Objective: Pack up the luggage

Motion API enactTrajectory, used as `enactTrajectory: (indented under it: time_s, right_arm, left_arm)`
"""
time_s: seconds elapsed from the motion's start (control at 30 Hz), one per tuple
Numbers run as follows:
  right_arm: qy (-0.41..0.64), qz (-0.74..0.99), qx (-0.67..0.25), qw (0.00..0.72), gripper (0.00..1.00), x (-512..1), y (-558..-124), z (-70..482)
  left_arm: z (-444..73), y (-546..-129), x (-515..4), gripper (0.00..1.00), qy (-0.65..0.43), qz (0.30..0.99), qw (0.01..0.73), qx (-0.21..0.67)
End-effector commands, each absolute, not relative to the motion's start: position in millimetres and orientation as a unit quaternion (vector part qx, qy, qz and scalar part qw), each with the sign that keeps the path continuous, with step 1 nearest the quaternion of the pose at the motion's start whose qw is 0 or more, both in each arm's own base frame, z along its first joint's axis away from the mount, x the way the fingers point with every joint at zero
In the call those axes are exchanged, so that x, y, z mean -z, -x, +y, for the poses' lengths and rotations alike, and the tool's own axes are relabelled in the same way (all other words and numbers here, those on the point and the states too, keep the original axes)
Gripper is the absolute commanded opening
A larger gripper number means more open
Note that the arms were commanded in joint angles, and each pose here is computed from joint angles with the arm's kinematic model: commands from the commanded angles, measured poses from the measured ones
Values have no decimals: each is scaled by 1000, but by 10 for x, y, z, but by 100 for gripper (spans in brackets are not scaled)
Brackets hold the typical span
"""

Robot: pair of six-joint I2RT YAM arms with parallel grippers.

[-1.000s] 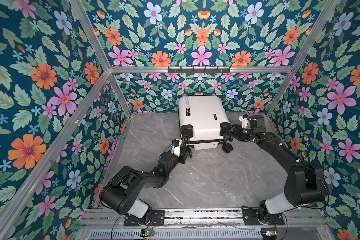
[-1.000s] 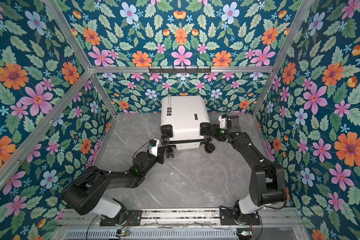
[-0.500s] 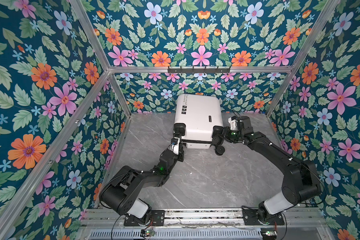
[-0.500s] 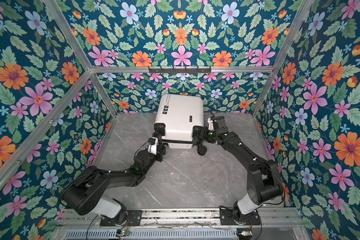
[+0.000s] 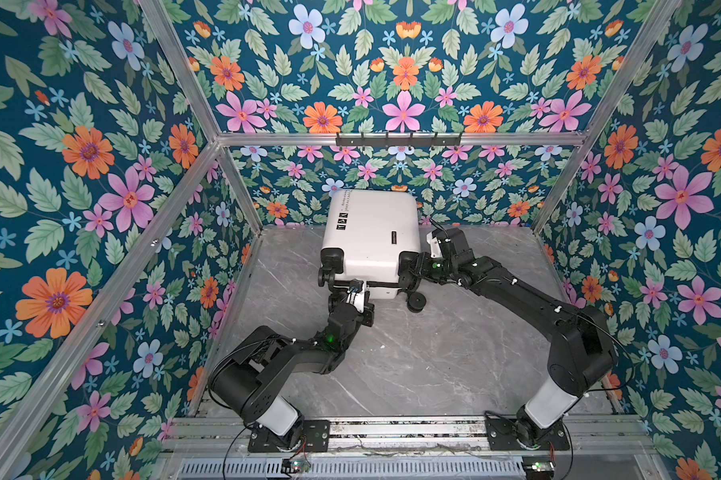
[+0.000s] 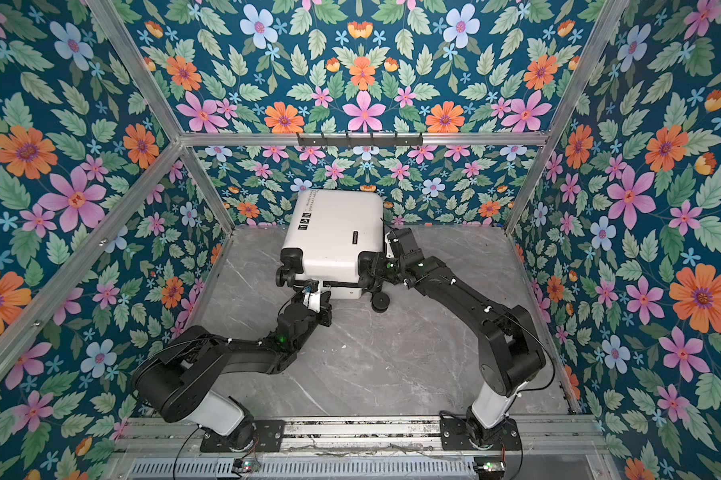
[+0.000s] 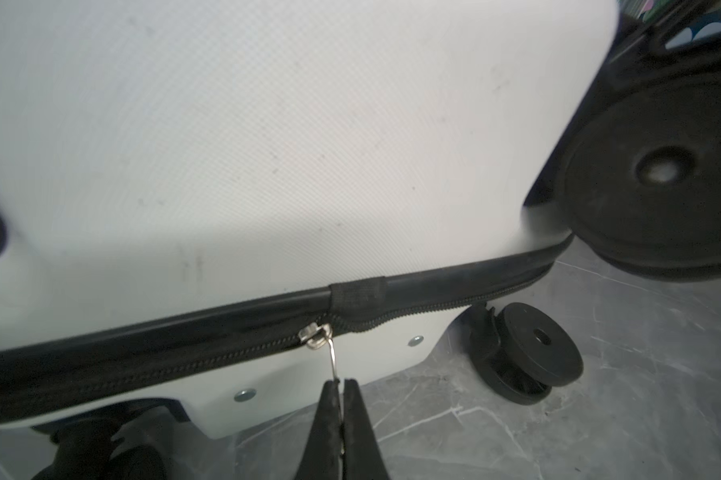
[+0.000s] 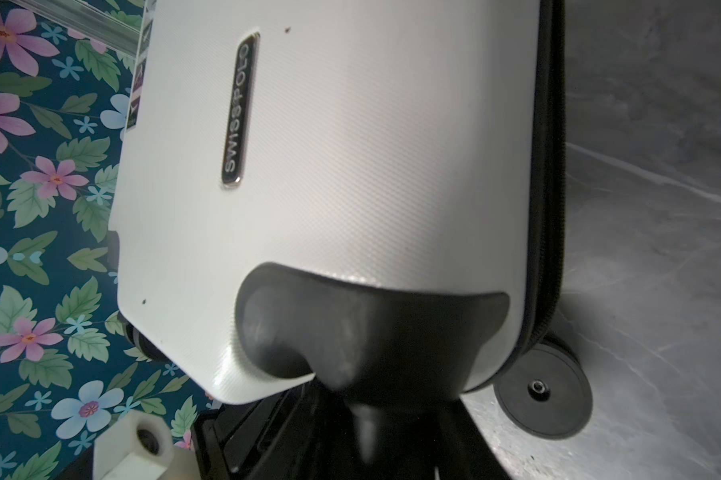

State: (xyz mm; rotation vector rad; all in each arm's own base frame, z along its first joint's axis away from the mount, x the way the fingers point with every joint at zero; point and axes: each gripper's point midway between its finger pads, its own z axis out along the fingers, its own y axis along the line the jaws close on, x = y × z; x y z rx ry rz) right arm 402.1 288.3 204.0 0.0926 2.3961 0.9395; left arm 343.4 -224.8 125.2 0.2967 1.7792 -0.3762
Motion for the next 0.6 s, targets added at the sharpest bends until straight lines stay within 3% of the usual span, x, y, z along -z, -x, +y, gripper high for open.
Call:
enactTrajectory:
  time_s: [0.0,0.37,0.57]
  right_arm:
    - [73,866,-443,221,28,-2205,-3604,3472]
    - [101,865,-454,186,27,-2092,-3335,3961]
    - [95,870,-440,202,31,-2173,-3366,3846]
  left_arm:
    - [-2804,-3177,-1548,0,-210,712,606,286]
    - [-3265,-3067,-1733,0,-210,678,617,340]
    - [-3014,-3030,-1688,0,-175,689,626,322]
